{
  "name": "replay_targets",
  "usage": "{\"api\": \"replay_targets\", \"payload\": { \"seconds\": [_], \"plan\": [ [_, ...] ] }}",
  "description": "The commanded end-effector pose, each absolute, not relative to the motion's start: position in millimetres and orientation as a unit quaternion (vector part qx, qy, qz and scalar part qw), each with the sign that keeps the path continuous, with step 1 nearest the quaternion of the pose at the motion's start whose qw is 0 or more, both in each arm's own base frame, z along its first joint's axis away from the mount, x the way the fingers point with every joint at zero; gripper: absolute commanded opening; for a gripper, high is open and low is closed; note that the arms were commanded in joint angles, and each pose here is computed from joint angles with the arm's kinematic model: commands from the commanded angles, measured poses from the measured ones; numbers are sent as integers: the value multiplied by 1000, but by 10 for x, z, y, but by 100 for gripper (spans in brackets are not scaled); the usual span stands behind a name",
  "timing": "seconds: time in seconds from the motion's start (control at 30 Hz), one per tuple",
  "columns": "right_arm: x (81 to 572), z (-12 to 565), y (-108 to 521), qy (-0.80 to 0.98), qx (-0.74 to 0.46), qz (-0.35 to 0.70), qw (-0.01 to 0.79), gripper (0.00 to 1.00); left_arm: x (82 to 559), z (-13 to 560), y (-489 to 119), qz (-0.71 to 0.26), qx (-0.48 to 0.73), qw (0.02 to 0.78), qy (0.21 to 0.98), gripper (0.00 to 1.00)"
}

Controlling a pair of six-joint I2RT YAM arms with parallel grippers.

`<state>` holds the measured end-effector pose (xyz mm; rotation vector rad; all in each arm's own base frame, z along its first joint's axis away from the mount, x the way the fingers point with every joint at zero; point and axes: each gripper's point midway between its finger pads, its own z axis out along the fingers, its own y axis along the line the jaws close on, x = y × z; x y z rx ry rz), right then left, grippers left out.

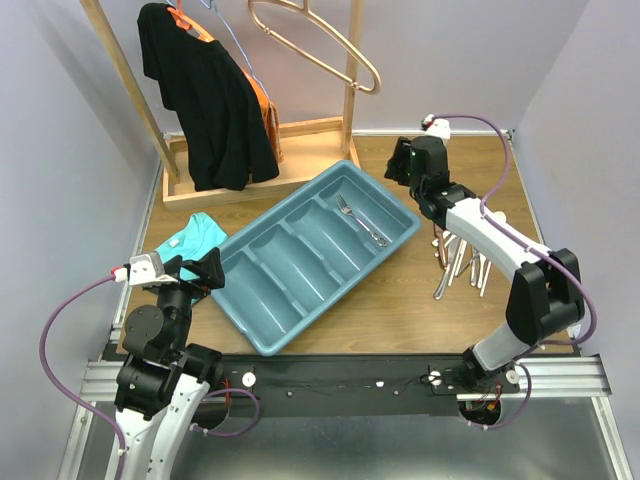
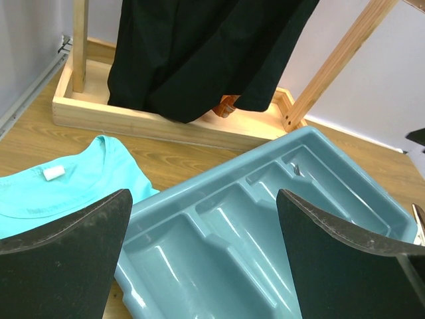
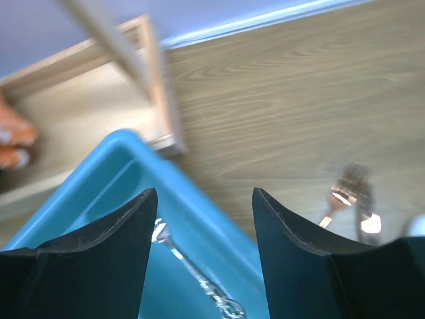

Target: Sort the eating utensils into containers

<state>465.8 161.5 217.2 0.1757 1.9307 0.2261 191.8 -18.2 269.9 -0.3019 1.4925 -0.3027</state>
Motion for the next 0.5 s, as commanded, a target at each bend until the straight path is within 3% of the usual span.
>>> {"api": "replay_targets", "payload": {
  "seconds": [0.0,0.47],
  "plan": [
    [4459,1848,867,817,210,-53,534,67,1933,2716,-221,-142,-125,716,672,99],
    [4554,965,522,836,312,-61,447,58,1926,2716,-219,-142,-125,717,671,99]
  ]
}}
